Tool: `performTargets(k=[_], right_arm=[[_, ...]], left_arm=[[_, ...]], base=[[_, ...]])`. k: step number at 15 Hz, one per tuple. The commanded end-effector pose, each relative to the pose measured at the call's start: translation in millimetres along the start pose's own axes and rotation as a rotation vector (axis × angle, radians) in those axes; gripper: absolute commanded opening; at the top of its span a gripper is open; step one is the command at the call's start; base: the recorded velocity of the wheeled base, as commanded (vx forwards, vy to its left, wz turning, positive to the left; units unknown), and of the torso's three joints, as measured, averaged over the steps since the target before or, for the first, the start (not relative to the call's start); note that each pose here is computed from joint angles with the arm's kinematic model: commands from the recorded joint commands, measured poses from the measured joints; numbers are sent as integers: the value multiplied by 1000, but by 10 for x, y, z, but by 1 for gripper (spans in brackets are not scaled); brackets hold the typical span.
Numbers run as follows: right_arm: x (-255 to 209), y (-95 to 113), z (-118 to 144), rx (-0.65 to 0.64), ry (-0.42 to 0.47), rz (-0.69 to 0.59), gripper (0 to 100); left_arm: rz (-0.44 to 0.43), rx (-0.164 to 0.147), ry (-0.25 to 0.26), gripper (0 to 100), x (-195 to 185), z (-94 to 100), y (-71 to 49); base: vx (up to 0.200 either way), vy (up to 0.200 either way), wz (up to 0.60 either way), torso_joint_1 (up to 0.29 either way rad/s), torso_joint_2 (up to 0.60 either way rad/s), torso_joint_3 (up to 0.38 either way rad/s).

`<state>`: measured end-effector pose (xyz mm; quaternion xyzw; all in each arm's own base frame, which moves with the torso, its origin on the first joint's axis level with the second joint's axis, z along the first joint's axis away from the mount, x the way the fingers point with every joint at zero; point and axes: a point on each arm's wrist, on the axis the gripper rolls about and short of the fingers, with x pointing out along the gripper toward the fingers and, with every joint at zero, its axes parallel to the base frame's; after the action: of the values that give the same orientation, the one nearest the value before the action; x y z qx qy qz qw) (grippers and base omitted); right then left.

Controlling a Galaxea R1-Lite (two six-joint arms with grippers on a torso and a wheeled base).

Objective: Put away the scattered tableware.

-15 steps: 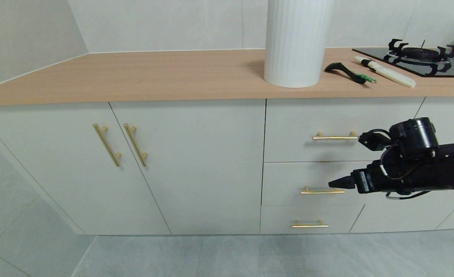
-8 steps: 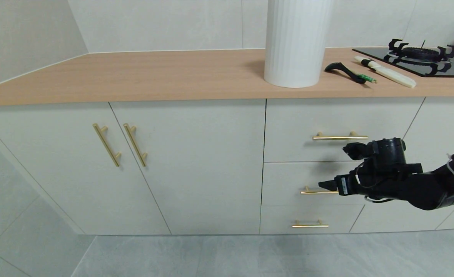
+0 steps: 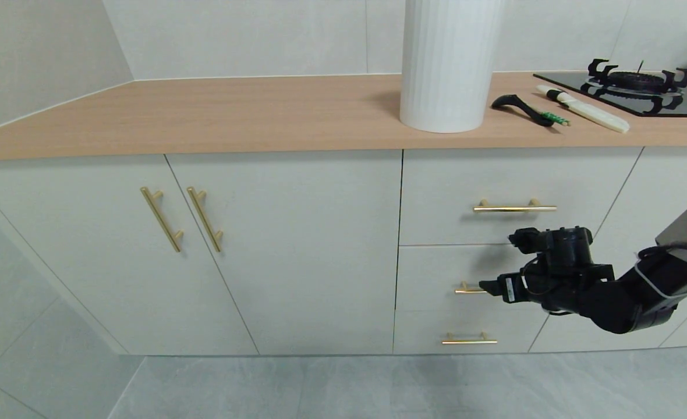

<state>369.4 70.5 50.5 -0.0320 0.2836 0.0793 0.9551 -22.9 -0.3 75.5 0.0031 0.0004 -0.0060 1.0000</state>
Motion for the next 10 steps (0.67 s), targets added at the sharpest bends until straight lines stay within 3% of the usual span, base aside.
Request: performTargets(k=[1, 6, 10], right_arm=[[116, -4, -47, 2, 15, -35, 100], [393, 91, -131, 7, -43, -143, 100], [425, 96, -136, 28, -54, -153, 100]], left_arm=[[0, 0, 2, 100, 2, -2, 0], [0, 0, 2, 100, 2, -2, 0], [1, 0, 1, 100, 1, 2, 0]], base=[[0, 0, 0, 0, 0, 0], [0, 0, 0, 0, 0, 0], [0, 0, 0, 0, 0, 0]])
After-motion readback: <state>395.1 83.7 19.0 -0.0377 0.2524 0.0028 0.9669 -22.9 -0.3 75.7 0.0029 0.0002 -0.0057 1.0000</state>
